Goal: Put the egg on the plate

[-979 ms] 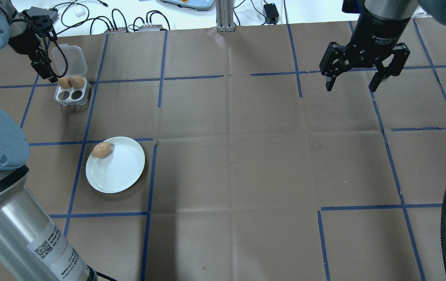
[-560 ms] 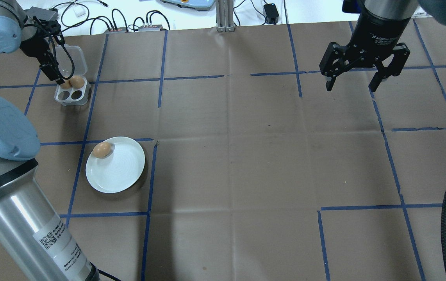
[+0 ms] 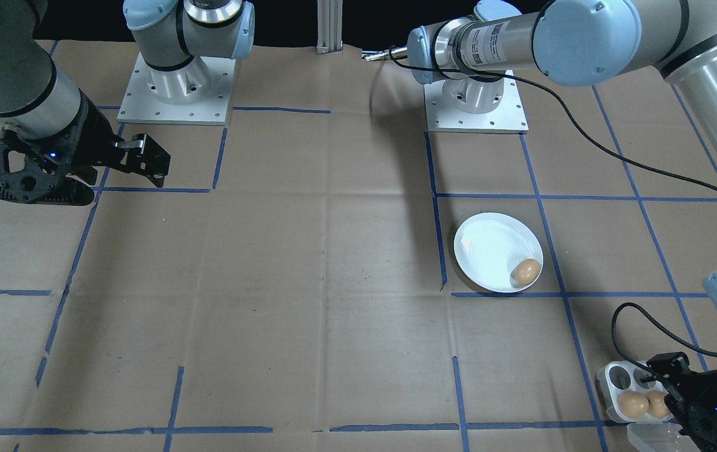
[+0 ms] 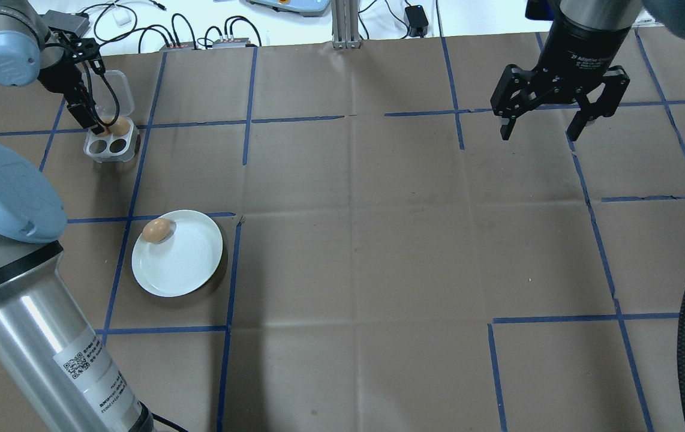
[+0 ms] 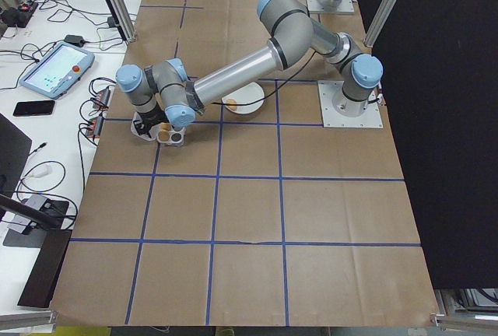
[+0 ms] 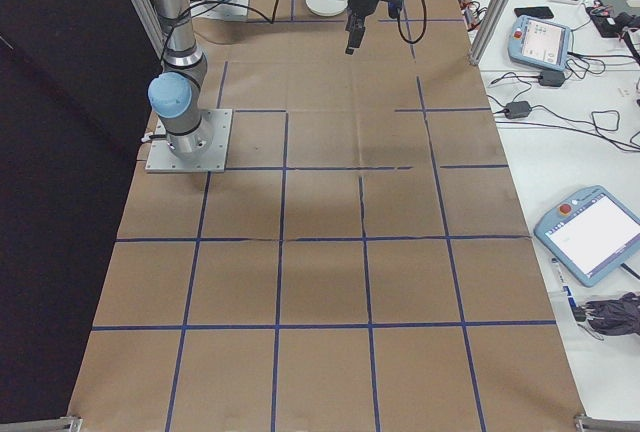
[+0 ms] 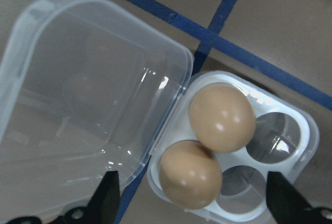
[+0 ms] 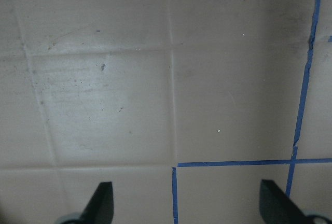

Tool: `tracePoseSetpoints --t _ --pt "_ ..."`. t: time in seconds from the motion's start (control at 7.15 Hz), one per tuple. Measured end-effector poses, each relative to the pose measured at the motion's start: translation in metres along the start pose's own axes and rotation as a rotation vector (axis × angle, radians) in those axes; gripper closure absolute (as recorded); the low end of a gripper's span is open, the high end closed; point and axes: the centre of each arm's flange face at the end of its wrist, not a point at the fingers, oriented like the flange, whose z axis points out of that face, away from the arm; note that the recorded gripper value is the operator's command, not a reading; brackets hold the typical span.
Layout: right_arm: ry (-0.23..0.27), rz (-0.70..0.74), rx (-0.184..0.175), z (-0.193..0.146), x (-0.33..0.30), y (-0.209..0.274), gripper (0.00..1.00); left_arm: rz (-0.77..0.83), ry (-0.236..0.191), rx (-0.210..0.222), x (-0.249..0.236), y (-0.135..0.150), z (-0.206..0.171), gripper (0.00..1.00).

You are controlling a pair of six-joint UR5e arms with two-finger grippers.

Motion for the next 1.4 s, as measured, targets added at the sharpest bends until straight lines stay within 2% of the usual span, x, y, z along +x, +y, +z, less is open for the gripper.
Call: tracePoseSetpoints --t 0.42,1.12,1.4 --pt "0.0 0.0 0.0 0.0 0.0 0.0 0.0 0.003 0.011 -0.001 0.0014 0.001 0.006 0.13" --pt "0.0 0.0 0.0 -0.0002 0.0 0.0 0.0 -0.001 0.018 -0.008 0.0023 0.0038 0.0086 0.39" --pt "0.0 0.0 0.0 -0.0002 0.0 0.0 0.0 -0.001 0.016 -0.01 0.0019 0.0042 0.0078 0.54"
